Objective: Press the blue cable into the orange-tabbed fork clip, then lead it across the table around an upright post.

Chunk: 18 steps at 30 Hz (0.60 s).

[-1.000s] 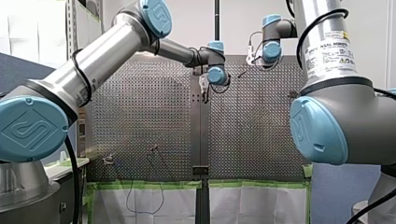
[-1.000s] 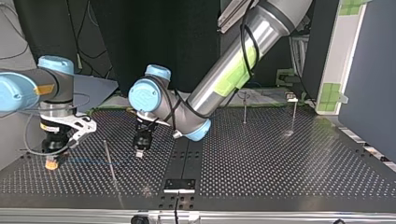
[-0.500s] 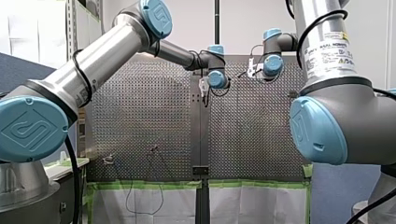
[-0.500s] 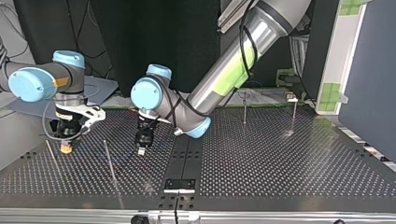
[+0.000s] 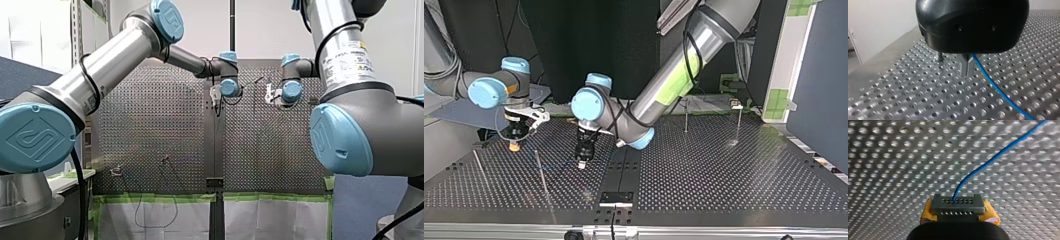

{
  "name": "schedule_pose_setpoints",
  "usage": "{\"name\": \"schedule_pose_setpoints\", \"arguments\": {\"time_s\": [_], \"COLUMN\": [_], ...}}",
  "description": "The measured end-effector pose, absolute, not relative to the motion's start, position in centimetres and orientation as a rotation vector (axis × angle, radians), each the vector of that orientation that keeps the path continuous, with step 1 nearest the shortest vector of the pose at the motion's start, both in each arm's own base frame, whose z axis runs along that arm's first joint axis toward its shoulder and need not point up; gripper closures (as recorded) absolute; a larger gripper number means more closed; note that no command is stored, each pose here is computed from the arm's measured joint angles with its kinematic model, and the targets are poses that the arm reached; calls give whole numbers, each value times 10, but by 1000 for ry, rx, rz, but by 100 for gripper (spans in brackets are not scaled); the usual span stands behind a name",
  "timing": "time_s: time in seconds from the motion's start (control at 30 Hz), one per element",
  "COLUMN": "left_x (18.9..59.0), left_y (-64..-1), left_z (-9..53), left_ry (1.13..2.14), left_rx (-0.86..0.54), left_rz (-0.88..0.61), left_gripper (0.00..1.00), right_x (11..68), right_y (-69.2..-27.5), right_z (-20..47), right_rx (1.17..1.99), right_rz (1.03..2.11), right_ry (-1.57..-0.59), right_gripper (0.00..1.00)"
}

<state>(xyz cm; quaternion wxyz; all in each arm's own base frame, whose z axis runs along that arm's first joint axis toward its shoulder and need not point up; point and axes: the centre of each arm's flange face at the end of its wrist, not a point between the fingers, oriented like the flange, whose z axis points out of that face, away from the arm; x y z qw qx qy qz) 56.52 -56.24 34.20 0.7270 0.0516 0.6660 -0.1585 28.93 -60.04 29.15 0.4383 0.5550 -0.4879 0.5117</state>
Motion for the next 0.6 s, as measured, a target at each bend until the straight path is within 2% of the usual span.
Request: {"name": "schedule_pose_setpoints", "arguments": {"time_s": [0.07, 0.1, 0.13, 0.17, 0.5, 0.57, 0.6], "left_x": [570, 572, 574, 575, 579, 579, 579], "left_y": [-562, -563, -563, -564, -567, -568, -568], "left_z": [337, 334, 330, 326, 323, 323, 323], "left_ry": [1474, 1477, 1483, 1487, 1490, 1489, 1489], "left_rx": [114, 115, 117, 118, 123, 128, 129], "left_rz": [-345, -343, -339, -337, -318, -315, -313], "left_gripper": [89, 89, 67, 63, 65, 57, 57], "right_x": [288, 288, 287, 285, 272, 269, 268], "right_y": [-603, -604, -605, -606, -610, -611, -611], "right_z": [280, 274, 269, 262, 221, 209, 203], "right_rx": [1392, 1398, 1402, 1406, 1407, 1421, 1426], "right_rz": [1257, 1249, 1243, 1235, 1208, 1188, 1179], "right_ry": [-1222, -1227, -1231, -1235, -1240, -1245, -1249], "right_gripper": [100, 100, 100, 100, 100, 100, 100]}}
